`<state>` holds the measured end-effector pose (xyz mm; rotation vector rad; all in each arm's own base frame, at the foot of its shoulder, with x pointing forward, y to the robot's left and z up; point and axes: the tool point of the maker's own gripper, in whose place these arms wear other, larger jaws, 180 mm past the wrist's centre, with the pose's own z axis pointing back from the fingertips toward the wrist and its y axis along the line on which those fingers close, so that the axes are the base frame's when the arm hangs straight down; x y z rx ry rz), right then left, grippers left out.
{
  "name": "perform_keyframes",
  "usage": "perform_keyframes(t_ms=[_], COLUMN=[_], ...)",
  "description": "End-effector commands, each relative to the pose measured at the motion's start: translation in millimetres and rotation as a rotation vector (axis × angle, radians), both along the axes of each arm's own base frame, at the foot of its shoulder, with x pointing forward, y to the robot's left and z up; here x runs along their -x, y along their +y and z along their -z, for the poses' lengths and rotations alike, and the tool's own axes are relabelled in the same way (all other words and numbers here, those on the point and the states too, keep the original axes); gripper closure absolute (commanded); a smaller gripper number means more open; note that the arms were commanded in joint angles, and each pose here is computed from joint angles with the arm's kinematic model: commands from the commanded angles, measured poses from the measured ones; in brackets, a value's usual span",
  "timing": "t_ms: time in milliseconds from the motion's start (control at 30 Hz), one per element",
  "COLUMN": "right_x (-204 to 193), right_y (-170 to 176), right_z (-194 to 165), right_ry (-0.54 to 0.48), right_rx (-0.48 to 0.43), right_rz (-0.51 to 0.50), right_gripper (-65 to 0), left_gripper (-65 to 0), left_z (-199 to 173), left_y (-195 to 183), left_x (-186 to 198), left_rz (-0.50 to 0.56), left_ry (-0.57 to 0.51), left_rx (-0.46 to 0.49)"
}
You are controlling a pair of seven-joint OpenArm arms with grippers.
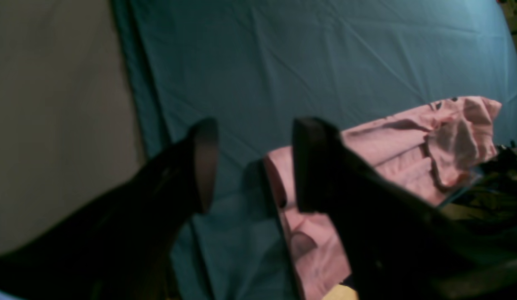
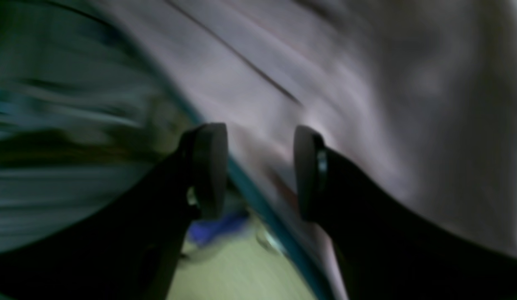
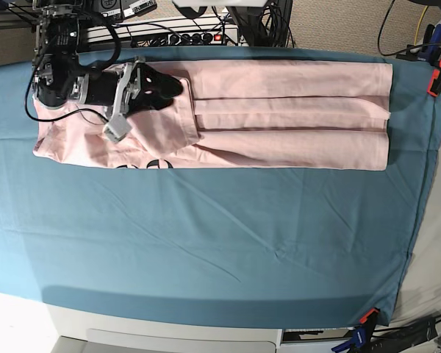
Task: Fold the T-shirt properly
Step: 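Release the folded corner and raise the right gripper above the strip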
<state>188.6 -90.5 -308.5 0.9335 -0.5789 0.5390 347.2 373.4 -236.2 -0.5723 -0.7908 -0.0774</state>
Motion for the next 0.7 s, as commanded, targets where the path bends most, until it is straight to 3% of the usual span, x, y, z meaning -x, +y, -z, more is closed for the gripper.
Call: perform_keyframes(t_ms=[0,333,467,667], right_x=[-6.1,-14.2,-34.1,-98.1], right_y=[2.6,1.8,-28.5,-74.0], right_z=[-16.9,-21.1,11.3,4.5], right_ry=[-0.039,-0.07,-0.108,-0.352], right_rx=[-0.057,-0.042,0.253,0.536], right_rz=[0.003,0.002,0.035,0.196], right_gripper=[-26.8,-26.8,-26.7,-26.7], left_gripper=[-29.8,-29.8,-29.8,-29.8], left_z=[-25.1,-24.9,-15.2,27.4], left_y=[9.0,8.9,8.7,-1.7], left_x=[-5.9,-5.8,0.1,23.0], left_rz=[-0.013,-0.013,-0.012,-0.003], left_ry=[-0.065,-0.064,-0.037,0.068], left_rx=[-0.013,-0.013,-0.013,0.016])
